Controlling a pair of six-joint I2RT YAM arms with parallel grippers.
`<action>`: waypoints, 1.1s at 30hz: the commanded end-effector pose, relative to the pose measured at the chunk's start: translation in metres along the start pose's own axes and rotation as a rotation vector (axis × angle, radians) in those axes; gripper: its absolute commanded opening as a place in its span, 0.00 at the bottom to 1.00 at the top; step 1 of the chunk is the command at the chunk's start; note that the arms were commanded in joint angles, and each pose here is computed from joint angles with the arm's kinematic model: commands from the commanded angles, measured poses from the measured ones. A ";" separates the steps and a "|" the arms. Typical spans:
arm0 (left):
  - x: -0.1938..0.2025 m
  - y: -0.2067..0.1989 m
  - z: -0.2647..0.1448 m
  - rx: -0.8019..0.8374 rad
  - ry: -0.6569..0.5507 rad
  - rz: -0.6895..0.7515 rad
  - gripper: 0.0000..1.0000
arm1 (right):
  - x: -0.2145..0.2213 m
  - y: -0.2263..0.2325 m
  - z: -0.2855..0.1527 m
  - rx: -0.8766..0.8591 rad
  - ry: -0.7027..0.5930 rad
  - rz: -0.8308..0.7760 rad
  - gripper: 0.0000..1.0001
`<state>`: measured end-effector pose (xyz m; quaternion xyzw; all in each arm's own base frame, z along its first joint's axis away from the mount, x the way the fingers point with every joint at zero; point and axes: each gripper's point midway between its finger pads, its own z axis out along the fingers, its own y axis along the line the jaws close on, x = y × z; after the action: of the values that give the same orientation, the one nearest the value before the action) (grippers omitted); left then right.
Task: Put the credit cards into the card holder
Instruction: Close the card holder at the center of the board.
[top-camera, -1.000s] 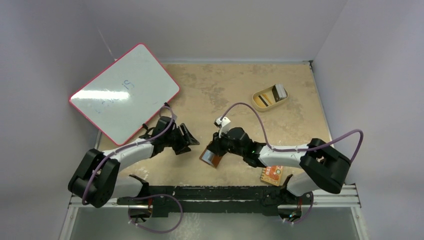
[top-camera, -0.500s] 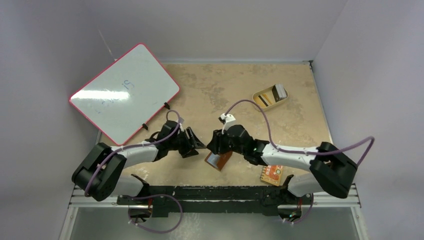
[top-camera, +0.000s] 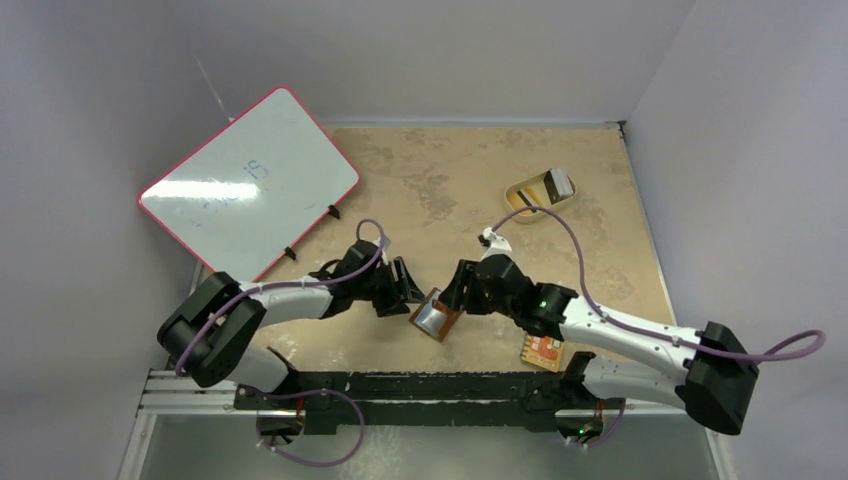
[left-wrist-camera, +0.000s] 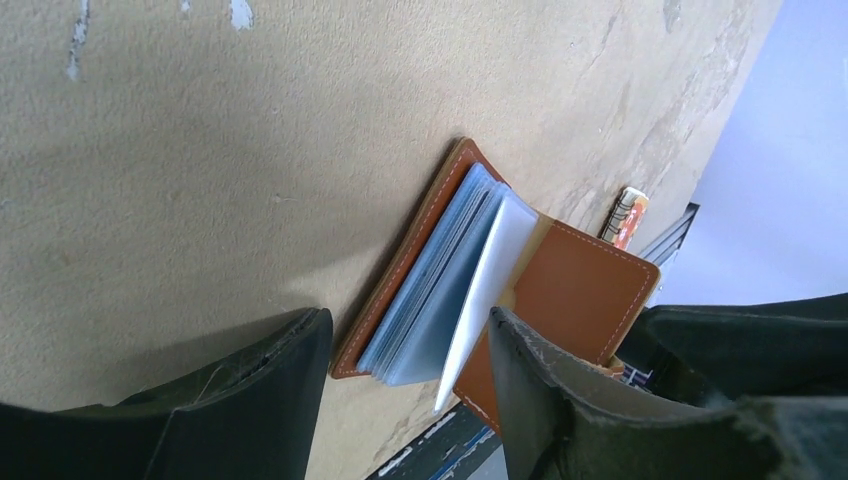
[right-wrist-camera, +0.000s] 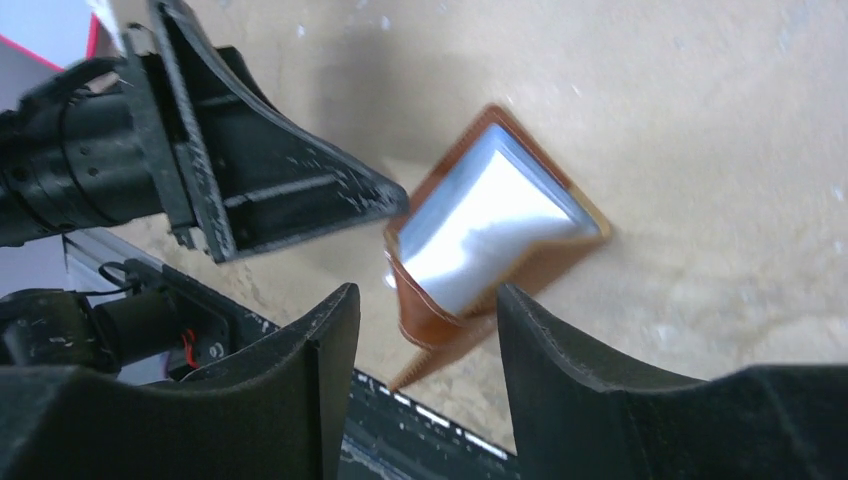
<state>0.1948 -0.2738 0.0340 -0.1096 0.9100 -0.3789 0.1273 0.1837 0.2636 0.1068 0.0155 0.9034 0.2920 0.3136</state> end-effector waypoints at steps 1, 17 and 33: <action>-0.006 -0.004 0.004 0.017 -0.030 0.007 0.57 | 0.015 -0.033 -0.016 0.101 0.002 0.197 0.52; 0.004 -0.020 0.007 0.133 0.003 -0.081 0.46 | 0.055 -0.071 -0.001 0.235 0.094 0.254 0.22; 0.008 -0.070 -0.007 0.383 0.030 -0.179 0.42 | 0.082 -0.077 0.030 0.177 0.149 0.270 0.21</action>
<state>0.1898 -0.3083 0.0659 -0.1713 0.8355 -0.5136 0.0941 0.1533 0.2395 0.0155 0.1410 0.9293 0.2656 0.2143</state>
